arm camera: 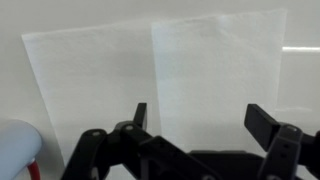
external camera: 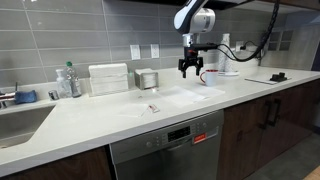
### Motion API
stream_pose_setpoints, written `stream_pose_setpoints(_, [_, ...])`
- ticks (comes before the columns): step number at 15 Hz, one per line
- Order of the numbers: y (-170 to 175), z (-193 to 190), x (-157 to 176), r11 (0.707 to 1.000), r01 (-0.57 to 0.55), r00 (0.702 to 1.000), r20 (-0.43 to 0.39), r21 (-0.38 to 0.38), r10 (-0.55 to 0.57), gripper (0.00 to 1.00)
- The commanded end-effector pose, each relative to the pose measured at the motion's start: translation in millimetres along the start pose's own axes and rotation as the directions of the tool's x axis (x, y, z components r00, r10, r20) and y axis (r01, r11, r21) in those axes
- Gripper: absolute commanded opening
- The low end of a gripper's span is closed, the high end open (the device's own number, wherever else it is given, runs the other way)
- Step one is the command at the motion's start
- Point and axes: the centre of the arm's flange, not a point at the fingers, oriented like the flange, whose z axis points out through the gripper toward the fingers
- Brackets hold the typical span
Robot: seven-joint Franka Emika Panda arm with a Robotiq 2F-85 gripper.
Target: Fold the paper towel in half, then turn it to the right
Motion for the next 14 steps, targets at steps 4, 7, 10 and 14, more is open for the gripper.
stream_pose_setpoints(4, [5, 17, 14, 1.0, -0.001, 1.0, 0.01, -0.001, 0.001, 1.0])
stream_pose_setpoints(7, [5, 13, 16, 1.0, -0.001, 1.0, 0.002, -0.001, 0.001, 1.0])
stream_pose_setpoints(10, [8, 30, 29, 1.0, 0.031, 1.0, -0.004, 0.002, -0.031, 1.0])
stream_pose_setpoints(14, [13, 57, 46, 1.0, 0.023, 0.999, -0.045, -0.009, -0.023, 1.0])
